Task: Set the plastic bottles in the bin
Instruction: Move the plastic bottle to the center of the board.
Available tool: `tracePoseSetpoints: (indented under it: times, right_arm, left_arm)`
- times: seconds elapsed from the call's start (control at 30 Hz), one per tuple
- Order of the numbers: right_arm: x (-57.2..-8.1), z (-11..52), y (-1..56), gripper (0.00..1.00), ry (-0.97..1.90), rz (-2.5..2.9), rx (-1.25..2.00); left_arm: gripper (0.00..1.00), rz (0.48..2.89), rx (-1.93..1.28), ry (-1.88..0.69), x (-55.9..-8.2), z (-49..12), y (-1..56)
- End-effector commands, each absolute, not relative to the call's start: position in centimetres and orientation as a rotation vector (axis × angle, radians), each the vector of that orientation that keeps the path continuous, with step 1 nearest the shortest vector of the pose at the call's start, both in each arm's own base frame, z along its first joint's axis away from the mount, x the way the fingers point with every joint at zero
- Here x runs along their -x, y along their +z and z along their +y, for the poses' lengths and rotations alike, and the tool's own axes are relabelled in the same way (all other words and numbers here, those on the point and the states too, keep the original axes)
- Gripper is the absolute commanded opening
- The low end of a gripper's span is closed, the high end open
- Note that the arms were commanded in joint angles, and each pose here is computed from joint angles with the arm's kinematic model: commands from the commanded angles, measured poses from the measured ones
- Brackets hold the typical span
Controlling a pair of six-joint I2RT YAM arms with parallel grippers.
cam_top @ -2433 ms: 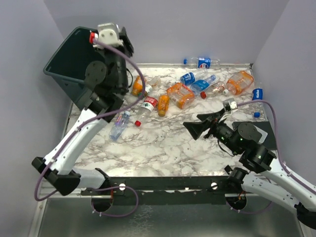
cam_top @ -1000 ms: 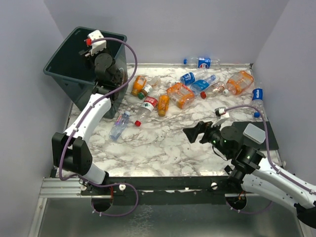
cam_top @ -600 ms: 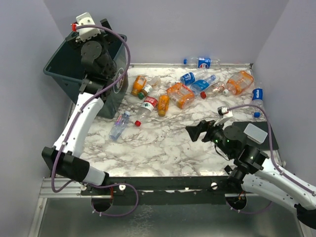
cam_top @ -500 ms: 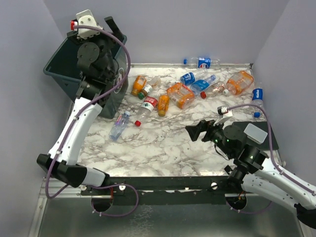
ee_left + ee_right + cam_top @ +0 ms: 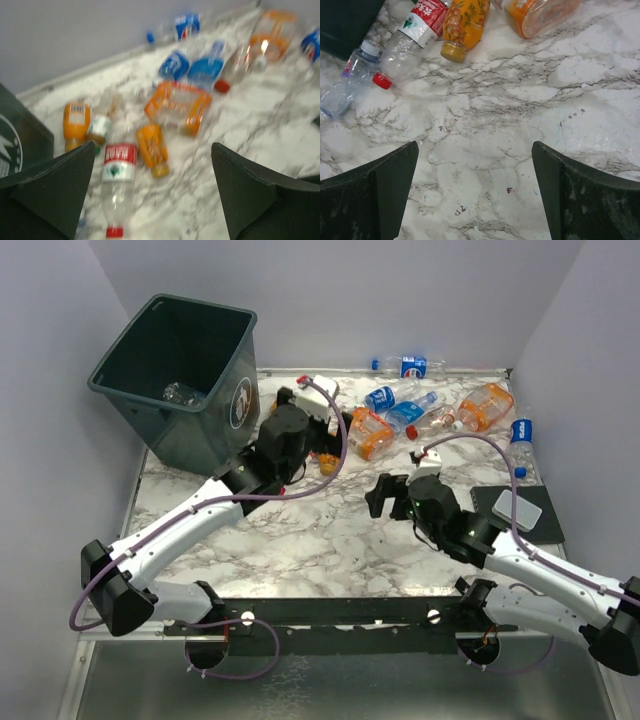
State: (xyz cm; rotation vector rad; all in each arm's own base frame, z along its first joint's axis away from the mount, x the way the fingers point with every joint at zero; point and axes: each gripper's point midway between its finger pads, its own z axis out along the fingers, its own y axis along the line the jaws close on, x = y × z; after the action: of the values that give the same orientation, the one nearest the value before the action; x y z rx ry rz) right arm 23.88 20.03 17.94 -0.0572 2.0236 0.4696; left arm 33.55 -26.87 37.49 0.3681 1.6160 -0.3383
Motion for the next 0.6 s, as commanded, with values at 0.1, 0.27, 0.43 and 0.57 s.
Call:
tracePoseSetpoints:
  times: [0.1,0.27,0.43,0.57]
  right_arm:
    - [-25.8,23.3,16.7,1.00,0.512,2.080,0.052]
    - [-28.3,27.0,15.7,0.97,0.588,2.097,0.026]
    - [-32.2,29.1,14.2,0.93,0.610,2.105,-0.086]
    - [-35.4,30.3,12.0,0.97,0.575,2.147,-0.118]
  left_arm:
    - [0.99,1.790,-0.353,-0.176,-29.9,-20.7,28.8]
    - [0.99,1.791,-0.186,-0.006,-29.1,-15.5,26.7]
    - [0.99,1.767,-0.057,0.089,-28.1,-11.9,25.0]
    - [0.99,1.738,-0.057,-0.014,-27.6,-12.7,25.2]
